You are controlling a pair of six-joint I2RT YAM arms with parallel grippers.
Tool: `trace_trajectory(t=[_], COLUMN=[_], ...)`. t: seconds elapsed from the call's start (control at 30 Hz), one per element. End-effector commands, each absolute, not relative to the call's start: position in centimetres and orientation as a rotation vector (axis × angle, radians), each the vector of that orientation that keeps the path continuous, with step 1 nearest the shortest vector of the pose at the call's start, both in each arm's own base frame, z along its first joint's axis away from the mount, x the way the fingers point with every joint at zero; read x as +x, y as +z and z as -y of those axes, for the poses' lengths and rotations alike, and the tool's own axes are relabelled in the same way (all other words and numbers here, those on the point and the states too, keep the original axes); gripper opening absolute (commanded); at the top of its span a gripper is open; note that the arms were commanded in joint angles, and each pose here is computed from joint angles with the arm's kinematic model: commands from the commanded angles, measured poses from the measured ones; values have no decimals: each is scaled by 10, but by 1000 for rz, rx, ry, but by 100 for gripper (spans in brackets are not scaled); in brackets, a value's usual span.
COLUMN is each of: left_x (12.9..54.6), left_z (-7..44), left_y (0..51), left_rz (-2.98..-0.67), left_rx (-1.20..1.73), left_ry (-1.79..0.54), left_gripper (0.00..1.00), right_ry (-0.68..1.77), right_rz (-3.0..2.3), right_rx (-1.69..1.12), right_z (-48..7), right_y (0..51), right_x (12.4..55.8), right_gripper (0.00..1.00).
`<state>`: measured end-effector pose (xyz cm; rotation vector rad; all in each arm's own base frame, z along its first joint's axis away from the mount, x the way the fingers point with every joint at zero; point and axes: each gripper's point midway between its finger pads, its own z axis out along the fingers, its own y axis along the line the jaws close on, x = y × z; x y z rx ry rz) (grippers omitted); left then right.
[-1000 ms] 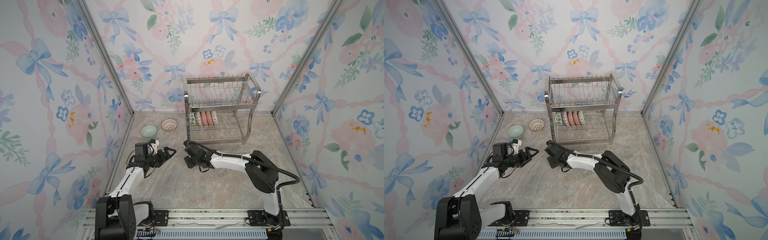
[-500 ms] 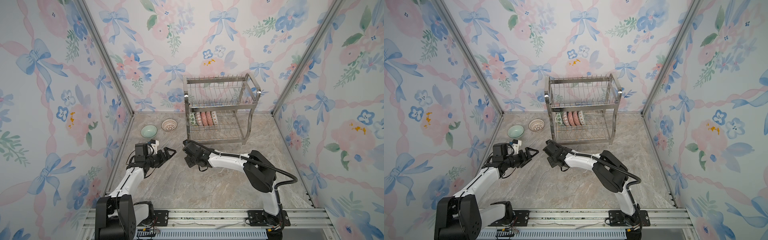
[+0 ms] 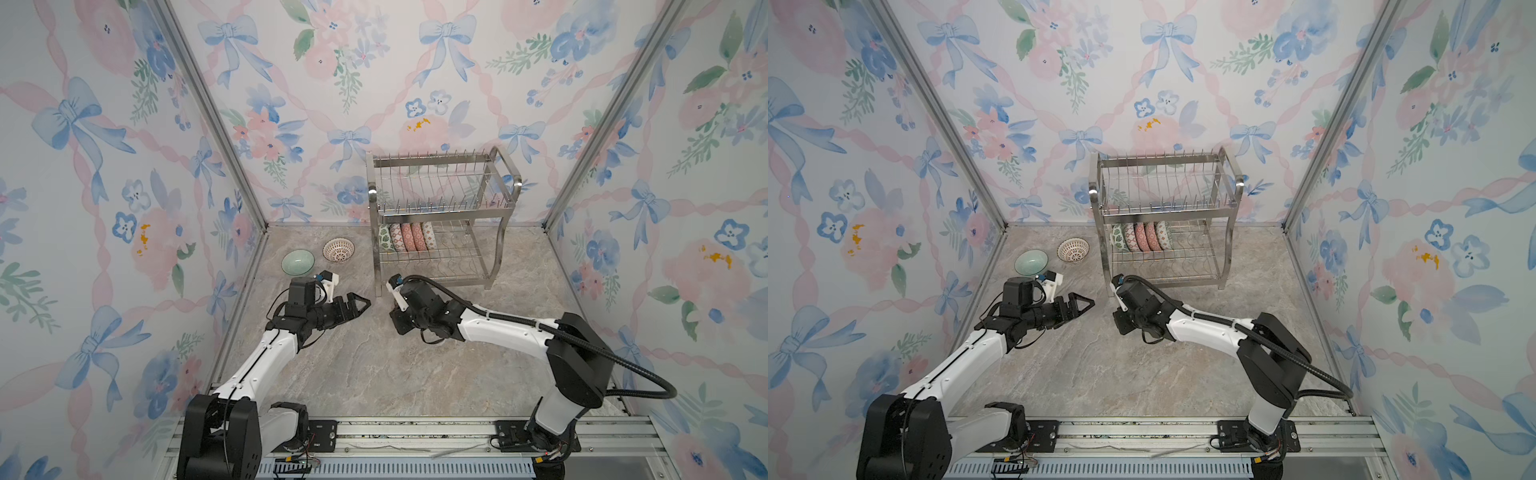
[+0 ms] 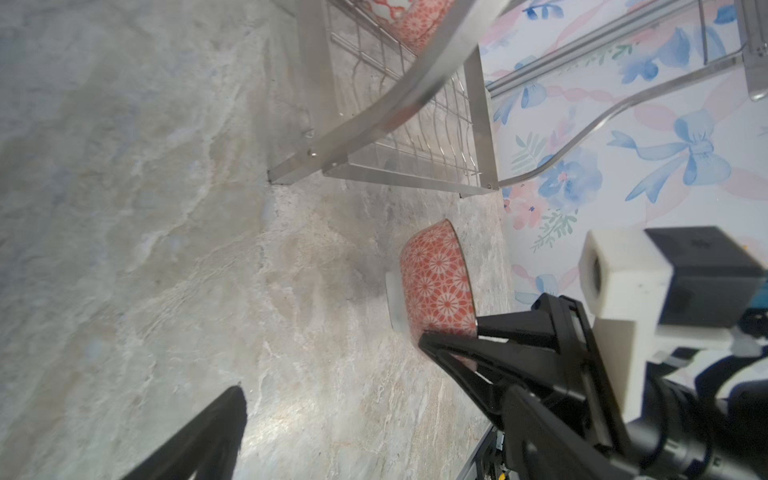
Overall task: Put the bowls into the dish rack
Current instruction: 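Lift the black-leaf bowl with the right gripper toward the rack slot while the left withdraws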
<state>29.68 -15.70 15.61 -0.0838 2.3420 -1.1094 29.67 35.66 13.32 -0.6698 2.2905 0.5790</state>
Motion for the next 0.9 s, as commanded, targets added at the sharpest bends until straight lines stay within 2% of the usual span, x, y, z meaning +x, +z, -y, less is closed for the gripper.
trace_trajectory(t=[0.0,0.4,0.63,0.87], left_x=[304,321,347,359], left_z=[174,272,307,310], left_y=[167,243,261,236], left_rz=[-2332,-2149,-2113,-2164], left_rx=[10,412,482,414], left_ry=[-1024,-933,-943,-870], left_gripper=[98,98,98,98], right_ry=[737,777,855,892], right_rz=[-2092,-1923,-1849,-1836], right_rx=[-569,-203,-64,-11], right_z=[-342,-224,-199,-197], right_y=[200,248,244,226], right_x=[317,399,446,481], right_gripper=[0,0,0,0])
